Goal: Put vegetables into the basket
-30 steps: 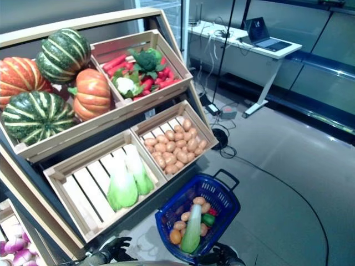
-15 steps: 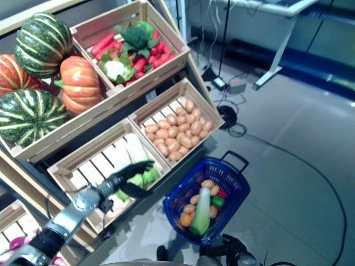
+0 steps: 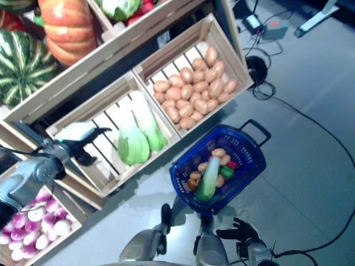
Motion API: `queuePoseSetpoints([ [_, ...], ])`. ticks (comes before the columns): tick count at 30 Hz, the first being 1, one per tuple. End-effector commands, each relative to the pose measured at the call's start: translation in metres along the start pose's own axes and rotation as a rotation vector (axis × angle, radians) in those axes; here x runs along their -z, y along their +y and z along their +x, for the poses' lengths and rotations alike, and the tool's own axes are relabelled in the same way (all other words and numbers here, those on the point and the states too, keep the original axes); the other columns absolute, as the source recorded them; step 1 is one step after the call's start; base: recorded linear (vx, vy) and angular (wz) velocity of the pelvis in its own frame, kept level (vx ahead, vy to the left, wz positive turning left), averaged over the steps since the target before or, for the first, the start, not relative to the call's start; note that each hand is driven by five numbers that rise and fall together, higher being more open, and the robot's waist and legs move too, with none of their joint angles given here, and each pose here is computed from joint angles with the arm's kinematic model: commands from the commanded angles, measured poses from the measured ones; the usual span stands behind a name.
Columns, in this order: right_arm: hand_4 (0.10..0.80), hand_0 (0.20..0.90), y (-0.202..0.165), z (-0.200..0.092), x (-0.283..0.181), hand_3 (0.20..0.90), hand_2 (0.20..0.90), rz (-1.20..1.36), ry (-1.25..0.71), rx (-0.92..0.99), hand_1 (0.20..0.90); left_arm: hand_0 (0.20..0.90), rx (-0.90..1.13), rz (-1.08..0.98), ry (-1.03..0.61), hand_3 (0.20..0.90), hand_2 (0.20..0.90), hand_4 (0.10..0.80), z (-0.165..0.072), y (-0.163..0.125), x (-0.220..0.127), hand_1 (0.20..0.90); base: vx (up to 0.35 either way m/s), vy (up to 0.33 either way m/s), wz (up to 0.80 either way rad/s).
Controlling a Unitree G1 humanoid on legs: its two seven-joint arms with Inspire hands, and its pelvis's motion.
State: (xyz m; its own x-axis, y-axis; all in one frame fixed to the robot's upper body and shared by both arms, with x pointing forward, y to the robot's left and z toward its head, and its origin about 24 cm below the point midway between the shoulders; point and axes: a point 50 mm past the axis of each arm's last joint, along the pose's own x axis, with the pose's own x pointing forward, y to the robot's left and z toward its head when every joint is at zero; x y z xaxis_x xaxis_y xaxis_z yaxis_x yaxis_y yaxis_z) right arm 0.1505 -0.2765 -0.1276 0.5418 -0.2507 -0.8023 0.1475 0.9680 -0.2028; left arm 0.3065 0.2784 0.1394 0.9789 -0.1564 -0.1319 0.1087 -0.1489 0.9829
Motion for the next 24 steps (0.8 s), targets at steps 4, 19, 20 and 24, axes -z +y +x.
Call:
queuePoseSetpoints([
  [4,0.8,0.9,0.0,0.003,-0.037,0.9,0.9,0.05,-0.155,-0.033,0.9,0.9,-0.435,0.375,-0.003,0.9,0.9,0.8,0.004,0.095,0.014,0.9,-0.087,-0.02,0.02],
  [19,0.8,0.9,0.023,-0.001,-0.12,0.9,0.9,0.092,-0.406,-0.103,0.9,0.9,-0.894,0.81,0.092,0.9,0.9,0.8,0.015,0.141,0.032,0.9,-0.061,0.016,0.0],
  [20,0.8,0.9,0.023,-0.002,-0.125,0.9,0.9,0.098,-0.417,-0.103,0.9,0.9,-0.896,0.822,0.097,0.9,0.9,0.8,0.017,0.144,0.032,0.9,-0.001,0.073,-0.08],
  [24,0.8,0.9,0.022,-0.003,-0.131,0.9,0.9,0.101,-0.433,-0.103,0.9,0.9,-0.857,0.869,0.078,0.9,0.9,0.8,0.022,0.15,0.027,0.9,0.019,0.06,-0.06],
])
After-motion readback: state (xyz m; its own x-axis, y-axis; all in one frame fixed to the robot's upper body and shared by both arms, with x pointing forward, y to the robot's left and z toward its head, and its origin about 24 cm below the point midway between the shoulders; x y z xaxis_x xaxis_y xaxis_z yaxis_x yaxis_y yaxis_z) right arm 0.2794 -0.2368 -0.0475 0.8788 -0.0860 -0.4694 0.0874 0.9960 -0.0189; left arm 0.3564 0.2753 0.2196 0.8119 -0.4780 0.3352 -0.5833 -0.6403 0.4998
